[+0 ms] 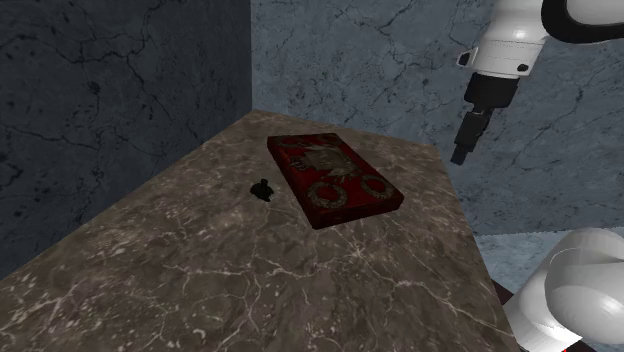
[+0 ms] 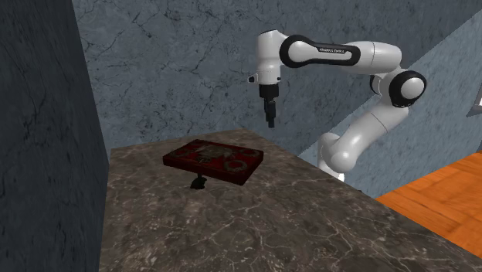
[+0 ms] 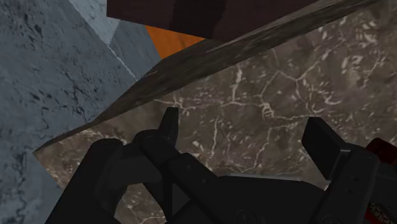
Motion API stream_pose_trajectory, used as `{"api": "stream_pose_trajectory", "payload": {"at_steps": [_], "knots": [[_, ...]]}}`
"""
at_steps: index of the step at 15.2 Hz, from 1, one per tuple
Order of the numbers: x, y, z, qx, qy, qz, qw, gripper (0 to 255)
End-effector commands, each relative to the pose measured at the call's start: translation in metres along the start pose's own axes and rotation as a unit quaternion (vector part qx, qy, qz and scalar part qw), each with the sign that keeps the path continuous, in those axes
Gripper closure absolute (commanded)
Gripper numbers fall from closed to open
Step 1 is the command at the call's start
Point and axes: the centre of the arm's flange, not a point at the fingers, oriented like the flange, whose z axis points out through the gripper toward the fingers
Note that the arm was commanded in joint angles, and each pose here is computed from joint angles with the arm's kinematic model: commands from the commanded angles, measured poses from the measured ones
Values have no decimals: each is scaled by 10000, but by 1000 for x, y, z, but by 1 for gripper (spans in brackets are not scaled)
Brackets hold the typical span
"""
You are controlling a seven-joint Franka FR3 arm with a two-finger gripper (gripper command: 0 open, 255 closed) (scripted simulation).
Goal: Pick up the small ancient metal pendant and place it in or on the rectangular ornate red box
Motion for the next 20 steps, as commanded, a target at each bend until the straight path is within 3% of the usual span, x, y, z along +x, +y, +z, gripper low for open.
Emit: {"api": "stream_pose_trajectory", "payload": {"at_steps": [1,10,20], "knots": [[0,0,0,0,0,0,10000,0],[75,-88,7,-35,178,-657,9977,0],[144,-195,12,-73,375,-1383,9897,0]]}}
